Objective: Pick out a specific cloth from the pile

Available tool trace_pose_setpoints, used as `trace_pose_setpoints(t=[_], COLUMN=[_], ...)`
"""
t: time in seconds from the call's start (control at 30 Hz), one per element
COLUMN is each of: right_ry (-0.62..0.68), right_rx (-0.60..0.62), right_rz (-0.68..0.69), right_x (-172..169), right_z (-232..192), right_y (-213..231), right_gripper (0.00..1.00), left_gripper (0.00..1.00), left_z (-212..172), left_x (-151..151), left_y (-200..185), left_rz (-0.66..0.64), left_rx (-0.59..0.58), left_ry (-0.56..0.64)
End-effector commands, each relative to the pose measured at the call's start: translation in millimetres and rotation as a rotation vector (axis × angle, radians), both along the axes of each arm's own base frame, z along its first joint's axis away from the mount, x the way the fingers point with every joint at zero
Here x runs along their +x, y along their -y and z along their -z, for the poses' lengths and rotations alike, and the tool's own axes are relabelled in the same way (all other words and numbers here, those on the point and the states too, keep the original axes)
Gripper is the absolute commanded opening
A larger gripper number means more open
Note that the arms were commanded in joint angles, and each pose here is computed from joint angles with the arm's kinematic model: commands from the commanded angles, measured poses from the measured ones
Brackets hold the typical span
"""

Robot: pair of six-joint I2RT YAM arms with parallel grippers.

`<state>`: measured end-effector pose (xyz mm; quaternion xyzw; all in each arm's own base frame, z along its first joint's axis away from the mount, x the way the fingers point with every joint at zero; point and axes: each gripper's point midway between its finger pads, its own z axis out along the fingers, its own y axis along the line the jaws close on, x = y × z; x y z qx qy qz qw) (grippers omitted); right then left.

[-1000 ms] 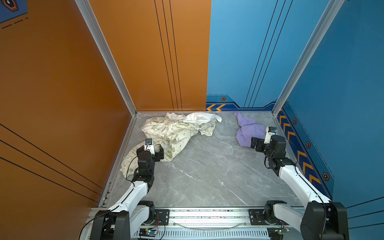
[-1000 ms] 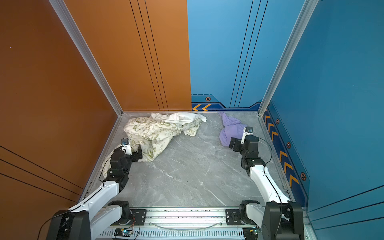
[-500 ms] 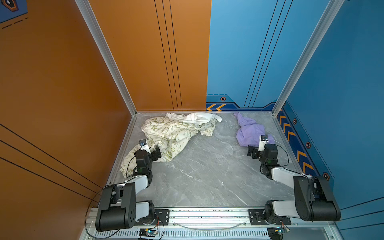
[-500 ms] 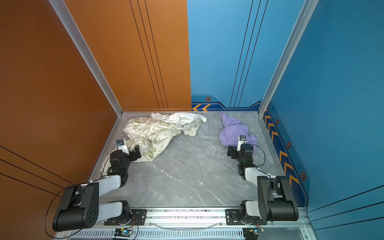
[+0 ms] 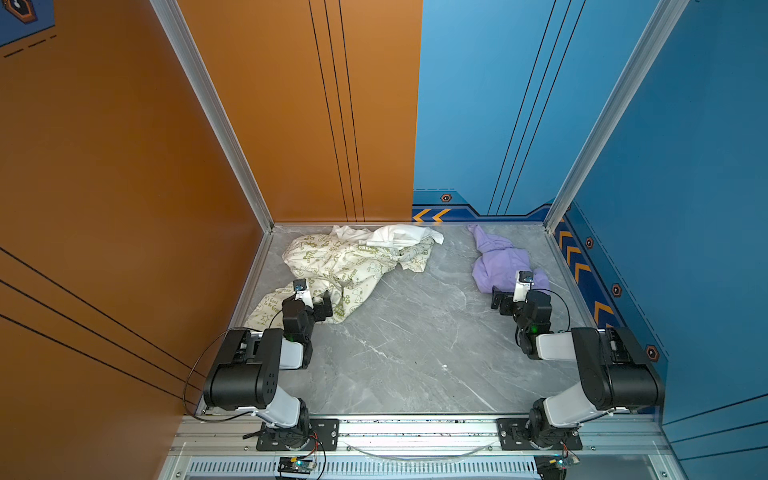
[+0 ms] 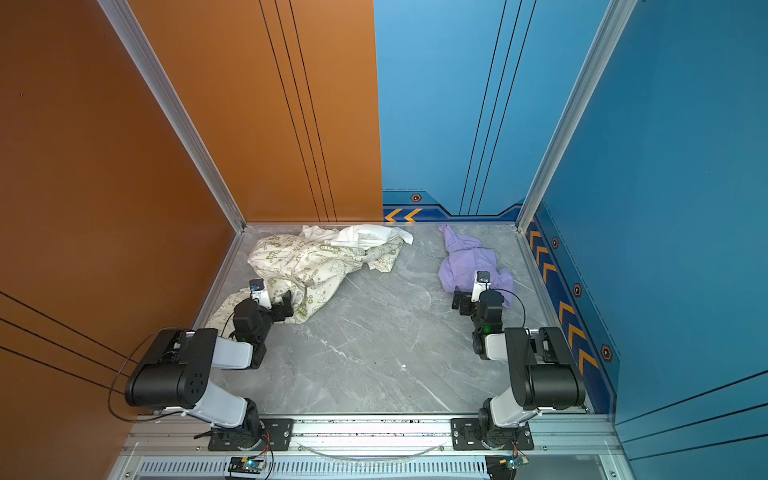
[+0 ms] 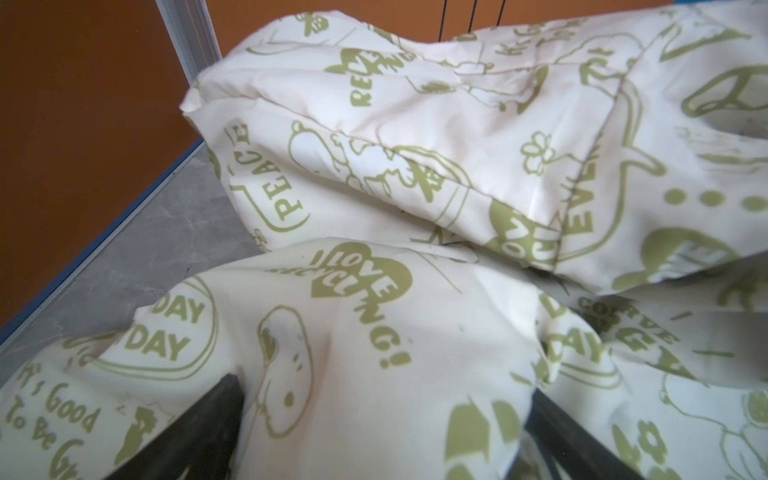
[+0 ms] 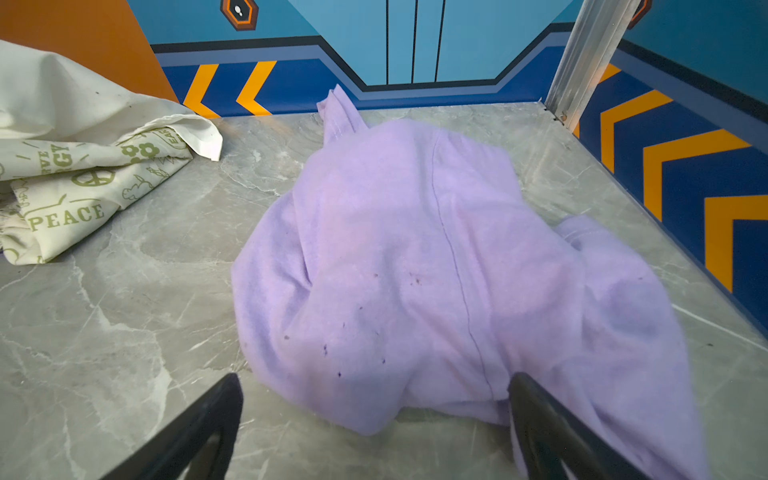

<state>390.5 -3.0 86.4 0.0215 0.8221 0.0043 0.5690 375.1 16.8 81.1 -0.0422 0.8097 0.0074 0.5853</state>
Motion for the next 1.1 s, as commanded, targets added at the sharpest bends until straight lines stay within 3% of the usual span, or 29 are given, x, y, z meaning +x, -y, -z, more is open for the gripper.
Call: trace_pose_setpoints(t=[0.0,0.2,1.07], right_ry=[0.033,0.033,0.026], right_rx=[-0.001,-0.007,0.001], right_rz=[0.001,0.012,0.007], right_x=[3,2,4], right_z=[-7,-7,-6], right_y=[0,0,1], right_gripper=[1.00,1.00,1.00], left_gripper=[0.98,0.98,0.98], left_z=[-15,-17,-18], left_x=[9,5,7], left_y=[1,-18,-9], left_rz=[-0.011,-0.180,-0.168], left_rx=[0.049,0.102,0.151], left_ry=[0.052,0.050,0.044])
